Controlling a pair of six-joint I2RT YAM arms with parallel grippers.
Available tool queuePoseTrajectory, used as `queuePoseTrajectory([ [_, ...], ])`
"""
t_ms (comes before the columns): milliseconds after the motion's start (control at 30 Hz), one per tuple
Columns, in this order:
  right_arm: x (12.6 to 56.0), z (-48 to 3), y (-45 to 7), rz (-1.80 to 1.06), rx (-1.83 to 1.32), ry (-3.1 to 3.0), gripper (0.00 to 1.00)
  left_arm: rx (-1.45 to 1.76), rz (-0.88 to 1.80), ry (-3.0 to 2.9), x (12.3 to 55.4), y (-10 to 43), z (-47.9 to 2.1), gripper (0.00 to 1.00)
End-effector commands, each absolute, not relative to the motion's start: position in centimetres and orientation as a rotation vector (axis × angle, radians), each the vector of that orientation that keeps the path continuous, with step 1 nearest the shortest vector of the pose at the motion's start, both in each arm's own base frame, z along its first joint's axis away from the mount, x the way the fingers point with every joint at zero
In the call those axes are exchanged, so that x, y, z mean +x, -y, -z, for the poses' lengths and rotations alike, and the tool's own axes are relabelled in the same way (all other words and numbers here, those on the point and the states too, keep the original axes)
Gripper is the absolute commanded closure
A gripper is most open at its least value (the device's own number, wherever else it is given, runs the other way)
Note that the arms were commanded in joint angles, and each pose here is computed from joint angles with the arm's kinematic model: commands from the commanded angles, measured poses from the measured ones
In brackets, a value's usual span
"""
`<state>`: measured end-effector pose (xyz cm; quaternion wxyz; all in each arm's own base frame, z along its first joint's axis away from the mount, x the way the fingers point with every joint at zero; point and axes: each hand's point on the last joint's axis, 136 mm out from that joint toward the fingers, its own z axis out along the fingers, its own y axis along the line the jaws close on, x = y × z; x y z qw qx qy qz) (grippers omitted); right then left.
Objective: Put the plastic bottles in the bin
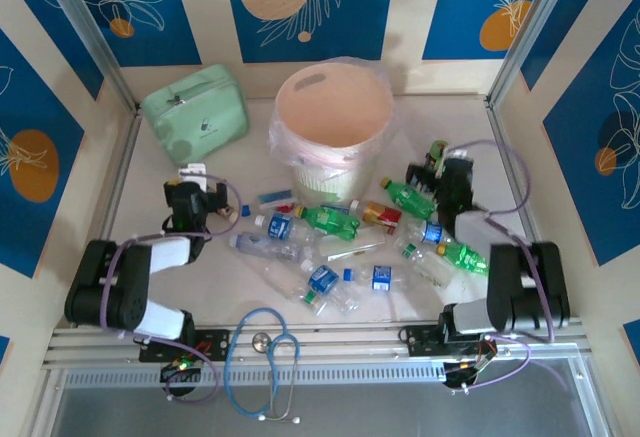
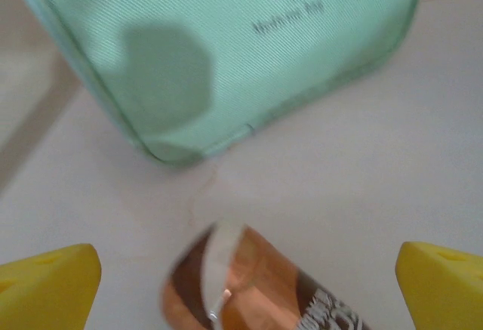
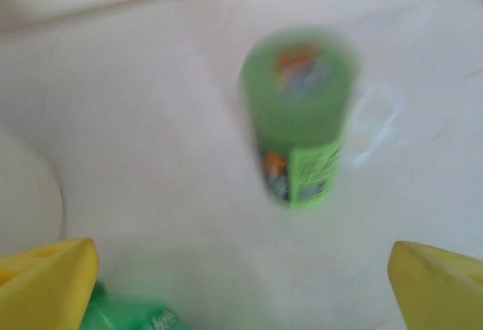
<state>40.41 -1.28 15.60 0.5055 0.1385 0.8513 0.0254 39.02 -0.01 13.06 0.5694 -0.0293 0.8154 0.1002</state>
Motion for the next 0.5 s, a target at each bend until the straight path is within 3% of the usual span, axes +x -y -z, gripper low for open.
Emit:
queuePoseTrajectory([
  [0, 35.5, -22.1, 6.1, 0.023, 0.808, -2.033, 0.01, -0.331, -0.227, -1.867, 37.9, -1.7, -20.1, 0.0],
  [100, 32.6, -22.1, 6.1, -0.159, 1.043, -2.021, 0.01, -0.513, 0.005, -1.918, 35.8, -0.5, -22.5, 0.0],
  [200, 31.6, -21.8, 3.2, -0.325, 0.982, -2.139, 0.01, -0.512, 0.188, -1.975, 34.1, 2.9, -23.0, 0.0],
  [467, 26.1, -21.2, 1.7, 0.107, 0.968, -2.431, 0.01, -0.202, 0.309, -2.175, 29.7, 11.9, -23.0, 0.01],
])
